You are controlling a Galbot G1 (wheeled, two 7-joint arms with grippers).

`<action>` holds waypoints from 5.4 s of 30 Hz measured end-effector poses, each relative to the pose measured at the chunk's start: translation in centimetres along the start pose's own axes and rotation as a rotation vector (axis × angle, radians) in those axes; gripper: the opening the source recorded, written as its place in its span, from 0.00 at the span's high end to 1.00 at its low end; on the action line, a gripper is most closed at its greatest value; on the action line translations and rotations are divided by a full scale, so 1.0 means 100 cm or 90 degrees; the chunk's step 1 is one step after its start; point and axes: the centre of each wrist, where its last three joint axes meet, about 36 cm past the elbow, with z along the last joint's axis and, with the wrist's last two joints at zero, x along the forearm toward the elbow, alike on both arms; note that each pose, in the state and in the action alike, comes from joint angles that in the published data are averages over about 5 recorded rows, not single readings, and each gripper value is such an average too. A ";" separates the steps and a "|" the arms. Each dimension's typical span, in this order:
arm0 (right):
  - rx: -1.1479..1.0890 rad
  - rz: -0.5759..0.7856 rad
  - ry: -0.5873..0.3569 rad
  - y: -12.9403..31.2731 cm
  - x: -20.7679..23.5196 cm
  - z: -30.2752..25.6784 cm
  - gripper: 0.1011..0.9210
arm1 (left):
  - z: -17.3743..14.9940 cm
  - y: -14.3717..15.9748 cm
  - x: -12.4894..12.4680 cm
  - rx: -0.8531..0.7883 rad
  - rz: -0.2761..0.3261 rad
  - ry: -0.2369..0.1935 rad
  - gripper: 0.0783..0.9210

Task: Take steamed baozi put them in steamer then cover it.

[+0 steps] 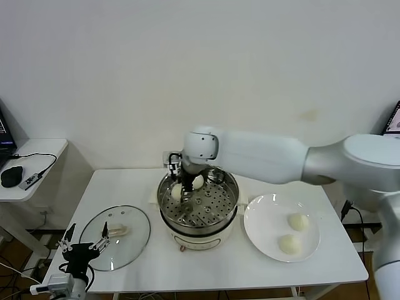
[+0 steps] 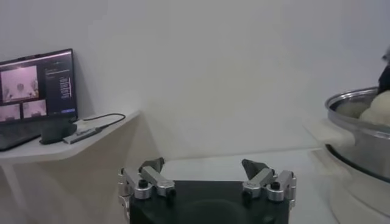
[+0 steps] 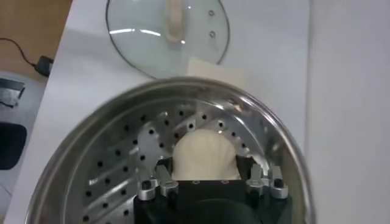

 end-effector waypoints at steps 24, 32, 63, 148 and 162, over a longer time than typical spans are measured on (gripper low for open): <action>0.035 0.005 0.031 -0.008 0.020 0.010 0.12 | -0.005 -0.002 0.001 0.005 0.001 -0.008 0.12; 0.080 0.011 0.043 -0.006 0.093 0.054 0.12 | -0.011 -0.008 0.001 0.006 0.011 -0.014 0.12; 0.029 -0.045 0.107 0.174 0.082 0.317 0.12 | 0.006 -0.028 0.007 -0.009 0.041 0.015 0.12; 0.152 0.085 -0.012 0.016 0.143 0.166 0.37 | 0.010 -0.014 0.003 -0.014 0.016 0.022 0.12; 0.382 0.012 -0.040 0.027 0.068 0.092 0.37 | 0.008 -0.007 0.004 -0.009 -0.001 0.021 0.12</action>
